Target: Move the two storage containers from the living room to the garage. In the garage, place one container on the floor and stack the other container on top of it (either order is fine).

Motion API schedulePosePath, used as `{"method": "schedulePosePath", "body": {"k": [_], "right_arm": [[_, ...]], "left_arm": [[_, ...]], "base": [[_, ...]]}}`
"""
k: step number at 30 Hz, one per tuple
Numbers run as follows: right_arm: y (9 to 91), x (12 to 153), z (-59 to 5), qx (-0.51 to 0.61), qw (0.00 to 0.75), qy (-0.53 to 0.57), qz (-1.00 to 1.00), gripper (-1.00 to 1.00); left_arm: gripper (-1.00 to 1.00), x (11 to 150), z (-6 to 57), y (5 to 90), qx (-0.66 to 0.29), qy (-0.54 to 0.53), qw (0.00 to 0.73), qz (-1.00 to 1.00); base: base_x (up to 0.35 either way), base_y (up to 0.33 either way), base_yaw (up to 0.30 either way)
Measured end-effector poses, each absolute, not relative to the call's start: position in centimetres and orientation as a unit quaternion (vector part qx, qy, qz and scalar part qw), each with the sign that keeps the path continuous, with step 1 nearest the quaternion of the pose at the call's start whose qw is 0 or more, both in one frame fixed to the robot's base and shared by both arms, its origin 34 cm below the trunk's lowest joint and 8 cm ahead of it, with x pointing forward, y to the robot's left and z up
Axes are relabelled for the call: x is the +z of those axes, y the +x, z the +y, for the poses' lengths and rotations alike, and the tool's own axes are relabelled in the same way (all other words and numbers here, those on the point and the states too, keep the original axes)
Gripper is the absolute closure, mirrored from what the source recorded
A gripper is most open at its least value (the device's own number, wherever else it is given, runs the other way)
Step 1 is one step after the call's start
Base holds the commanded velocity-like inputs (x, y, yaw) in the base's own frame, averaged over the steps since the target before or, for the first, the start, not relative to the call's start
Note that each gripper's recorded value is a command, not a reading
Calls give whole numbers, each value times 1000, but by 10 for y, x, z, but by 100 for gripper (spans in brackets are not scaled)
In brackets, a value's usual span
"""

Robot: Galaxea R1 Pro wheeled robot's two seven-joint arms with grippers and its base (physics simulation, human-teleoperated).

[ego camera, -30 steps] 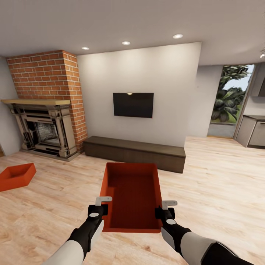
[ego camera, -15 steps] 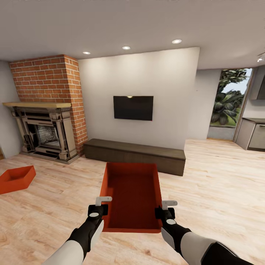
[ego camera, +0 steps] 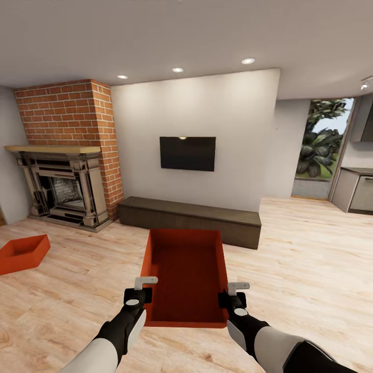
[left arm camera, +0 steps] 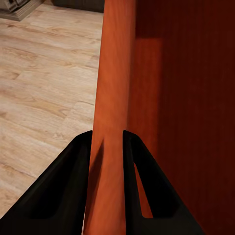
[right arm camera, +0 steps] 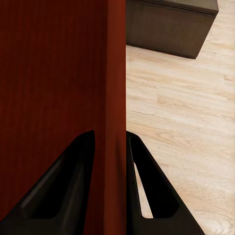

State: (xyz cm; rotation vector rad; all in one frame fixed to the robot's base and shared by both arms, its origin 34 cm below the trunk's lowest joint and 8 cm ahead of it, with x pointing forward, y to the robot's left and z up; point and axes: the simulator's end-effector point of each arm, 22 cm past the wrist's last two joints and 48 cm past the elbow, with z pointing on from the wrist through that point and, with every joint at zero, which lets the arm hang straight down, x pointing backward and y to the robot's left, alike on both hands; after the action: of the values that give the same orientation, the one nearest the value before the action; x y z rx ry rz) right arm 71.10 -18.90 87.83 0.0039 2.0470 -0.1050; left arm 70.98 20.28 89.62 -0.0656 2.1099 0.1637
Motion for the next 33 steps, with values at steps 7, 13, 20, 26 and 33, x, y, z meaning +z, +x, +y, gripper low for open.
{"method": "schedulePosePath", "body": {"k": [7,13,20,26,33], "right_arm": [[711,878,-189,-44,519,2,854,100],[711,878,-189,-44,519,2,854,100],[711,878,-189,-44,519,3,853,100],[711,878,-189,-44,519,2,854,100],[711,878,-189,-44,519,3,853,100]], "left_arm": [[100,896,203,710,67,-27,490,869],[100,896,203,710,68,-27,490,869],[100,896,203,710,68,-27,490,869],[100,896,203,710,68,-27,490,869],[100,896,203,710,68,-27,490,869]], "base": [[0,0,0],[0,0,0],[0,0,0],[0,0,100],[0,0,280]]}}
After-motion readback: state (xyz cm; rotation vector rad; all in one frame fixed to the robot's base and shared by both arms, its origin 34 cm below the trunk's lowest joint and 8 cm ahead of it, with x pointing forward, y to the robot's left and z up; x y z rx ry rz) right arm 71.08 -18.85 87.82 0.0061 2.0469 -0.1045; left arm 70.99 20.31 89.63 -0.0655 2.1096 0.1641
